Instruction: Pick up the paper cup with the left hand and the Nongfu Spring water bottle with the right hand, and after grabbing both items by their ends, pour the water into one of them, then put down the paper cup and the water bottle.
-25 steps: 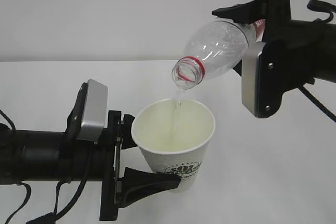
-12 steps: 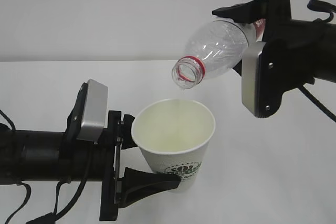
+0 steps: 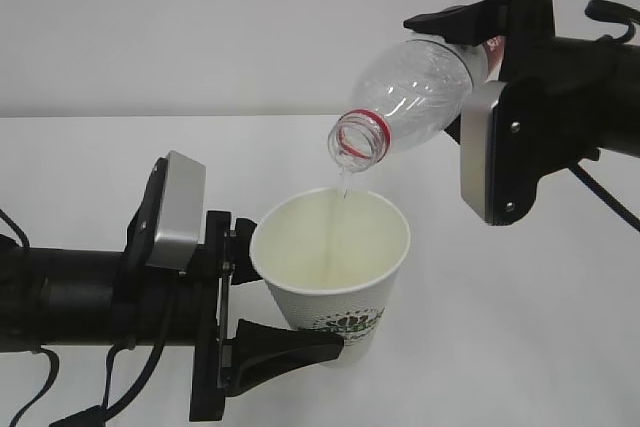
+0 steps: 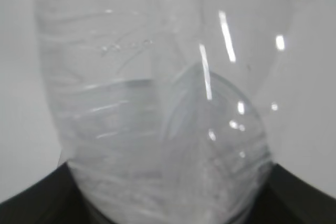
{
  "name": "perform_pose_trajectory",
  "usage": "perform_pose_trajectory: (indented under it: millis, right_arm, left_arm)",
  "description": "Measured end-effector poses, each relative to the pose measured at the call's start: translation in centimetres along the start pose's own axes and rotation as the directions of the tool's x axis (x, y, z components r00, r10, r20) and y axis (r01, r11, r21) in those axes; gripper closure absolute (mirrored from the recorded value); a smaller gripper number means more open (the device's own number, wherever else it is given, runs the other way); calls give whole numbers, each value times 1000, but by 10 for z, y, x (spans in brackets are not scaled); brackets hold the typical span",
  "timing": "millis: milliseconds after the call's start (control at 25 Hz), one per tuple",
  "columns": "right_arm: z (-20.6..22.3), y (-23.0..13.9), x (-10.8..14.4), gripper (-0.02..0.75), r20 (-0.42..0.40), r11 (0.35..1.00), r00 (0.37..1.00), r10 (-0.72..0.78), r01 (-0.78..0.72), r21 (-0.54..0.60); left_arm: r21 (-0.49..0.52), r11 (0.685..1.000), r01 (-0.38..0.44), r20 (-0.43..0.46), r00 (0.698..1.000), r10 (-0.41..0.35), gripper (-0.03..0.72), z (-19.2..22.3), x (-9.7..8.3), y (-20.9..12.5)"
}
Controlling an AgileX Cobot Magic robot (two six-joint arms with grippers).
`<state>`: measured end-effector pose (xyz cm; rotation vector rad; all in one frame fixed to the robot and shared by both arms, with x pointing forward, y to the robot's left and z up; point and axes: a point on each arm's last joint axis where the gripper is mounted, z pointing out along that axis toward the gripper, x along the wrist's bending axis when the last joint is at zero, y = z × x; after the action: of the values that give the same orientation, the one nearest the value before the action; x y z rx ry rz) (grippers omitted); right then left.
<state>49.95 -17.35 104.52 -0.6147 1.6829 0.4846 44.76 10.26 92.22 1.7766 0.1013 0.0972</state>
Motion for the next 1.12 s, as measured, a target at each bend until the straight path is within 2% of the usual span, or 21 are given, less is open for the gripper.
perform_pose_trajectory:
  millis: [1120]
  right_arm:
    - [0, 0, 0, 234, 3, 1000, 1000, -16, 16, 1]
  left_arm:
    - [0, 1000, 0, 0, 1000, 0, 145, 0, 0, 0]
